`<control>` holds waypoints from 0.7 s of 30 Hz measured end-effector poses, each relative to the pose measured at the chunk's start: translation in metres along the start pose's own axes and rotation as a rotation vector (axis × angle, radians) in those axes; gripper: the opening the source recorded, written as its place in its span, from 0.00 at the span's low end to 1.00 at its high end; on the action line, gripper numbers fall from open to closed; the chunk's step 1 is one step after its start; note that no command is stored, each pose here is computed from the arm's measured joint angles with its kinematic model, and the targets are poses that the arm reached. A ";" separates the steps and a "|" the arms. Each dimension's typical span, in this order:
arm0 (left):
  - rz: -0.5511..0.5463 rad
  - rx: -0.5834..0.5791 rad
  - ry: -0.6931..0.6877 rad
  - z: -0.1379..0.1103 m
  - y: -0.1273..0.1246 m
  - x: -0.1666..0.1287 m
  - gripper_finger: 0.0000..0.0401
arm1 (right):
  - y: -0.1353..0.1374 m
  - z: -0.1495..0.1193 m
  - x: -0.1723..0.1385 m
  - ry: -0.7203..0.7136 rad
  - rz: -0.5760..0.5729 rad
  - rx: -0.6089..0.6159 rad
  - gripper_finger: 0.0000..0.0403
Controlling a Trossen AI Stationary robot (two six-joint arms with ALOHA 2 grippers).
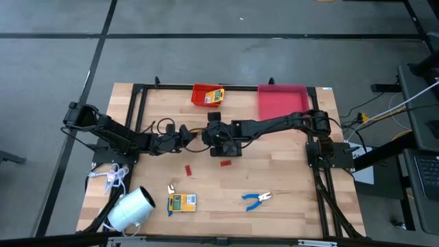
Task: Pick & Place School Supplies
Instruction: Put the yellow crayon box into the red bin
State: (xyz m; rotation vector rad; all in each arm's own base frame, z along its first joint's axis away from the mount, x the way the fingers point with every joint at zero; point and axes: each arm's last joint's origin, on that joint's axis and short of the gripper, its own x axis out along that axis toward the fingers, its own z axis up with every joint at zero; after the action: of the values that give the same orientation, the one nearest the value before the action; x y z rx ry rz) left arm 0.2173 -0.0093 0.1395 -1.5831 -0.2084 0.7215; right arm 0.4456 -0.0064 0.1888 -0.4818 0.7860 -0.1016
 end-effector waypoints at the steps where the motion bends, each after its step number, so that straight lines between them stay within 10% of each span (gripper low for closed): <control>1: 0.002 0.002 0.001 0.000 0.000 0.000 0.00 | 0.001 0.000 0.000 0.000 0.000 -0.001 0.40; 21: -0.023 0.004 0.015 0.001 -0.004 0.002 0.00 | -0.011 -0.002 0.004 -0.008 -0.044 0.024 0.30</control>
State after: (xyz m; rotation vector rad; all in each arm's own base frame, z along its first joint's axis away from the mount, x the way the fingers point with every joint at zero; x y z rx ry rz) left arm 0.2190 -0.0071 0.1424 -1.5798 -0.2137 0.6919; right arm 0.4475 -0.0184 0.1903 -0.4763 0.7656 -0.1494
